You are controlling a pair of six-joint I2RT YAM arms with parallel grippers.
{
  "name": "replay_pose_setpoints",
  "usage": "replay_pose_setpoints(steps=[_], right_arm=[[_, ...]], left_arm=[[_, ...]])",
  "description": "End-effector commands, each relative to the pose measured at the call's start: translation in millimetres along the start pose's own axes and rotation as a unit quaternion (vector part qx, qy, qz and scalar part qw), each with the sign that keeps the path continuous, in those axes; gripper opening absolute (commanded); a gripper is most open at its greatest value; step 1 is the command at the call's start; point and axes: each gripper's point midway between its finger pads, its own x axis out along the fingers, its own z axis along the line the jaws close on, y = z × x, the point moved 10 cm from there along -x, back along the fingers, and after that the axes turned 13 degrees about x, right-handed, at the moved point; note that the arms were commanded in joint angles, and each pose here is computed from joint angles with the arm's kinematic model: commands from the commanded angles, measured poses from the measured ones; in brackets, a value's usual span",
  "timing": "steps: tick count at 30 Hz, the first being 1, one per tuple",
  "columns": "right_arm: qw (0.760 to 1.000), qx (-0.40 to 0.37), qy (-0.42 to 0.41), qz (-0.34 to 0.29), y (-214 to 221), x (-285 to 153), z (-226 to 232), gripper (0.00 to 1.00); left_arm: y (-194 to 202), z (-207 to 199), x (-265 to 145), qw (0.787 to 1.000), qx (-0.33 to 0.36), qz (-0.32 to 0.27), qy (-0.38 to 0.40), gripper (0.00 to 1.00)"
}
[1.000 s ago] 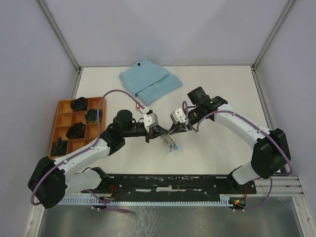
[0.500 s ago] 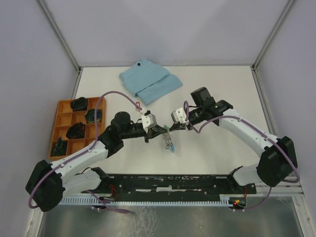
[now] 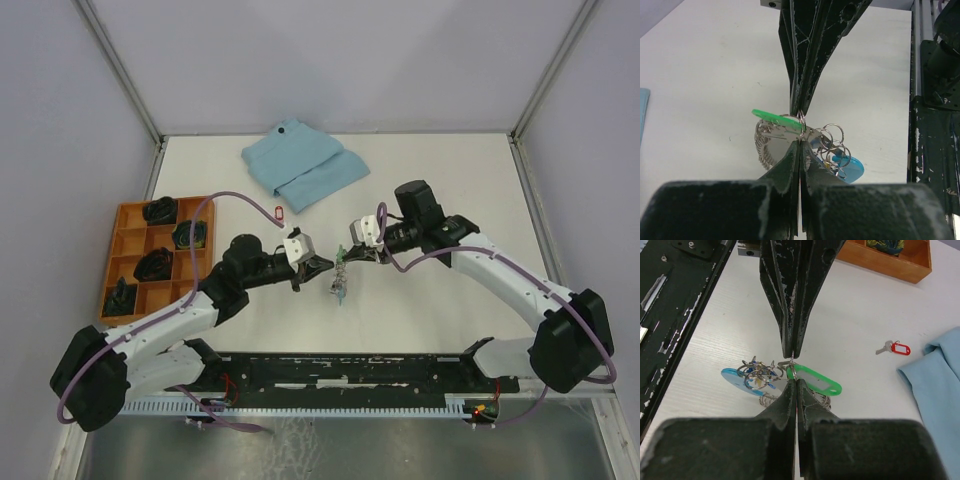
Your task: Put the keys on the keyring
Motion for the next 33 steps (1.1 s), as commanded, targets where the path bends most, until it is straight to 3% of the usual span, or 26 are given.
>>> replay_pose_setpoints(steps=[1, 12, 14, 18, 21, 33], right_arm=[[0.997, -0.035, 0.04, -0.048, -23, -10, -6, 0.01], [0.996, -0.023, 0.06, -0.055, -19, -11, -6, 0.01], [0.997, -0.021, 0.06, -0.05, -16, -10, -5, 0.01], [0.997, -0.018, 0.06, -0.047, -12, -9, -5, 0.01], [0.997, -0.017, 0.061, -0.045, -11, -9, -5, 0.01], [0.997, -0.017, 0.053, -0.049, -12, -9, -2, 0.01]], left_arm=[[13, -2, -3, 0.999, -0.032, 0.018, -0.035, 0.03], [19, -5, 4, 0.999, -0.047, 0.013, -0.015, 0.03], [15, -2, 2, 0.999, -0.035, 0.008, -0.031, 0.08], [-1, 5, -2, 0.998, 0.0, -0.023, -0.053, 0.29], [-9, 8, -1, 0.998, 0.021, -0.043, -0.049, 0.38], [-21, 20, 11, 0.994, 0.083, -0.072, -0.029, 0.43]])
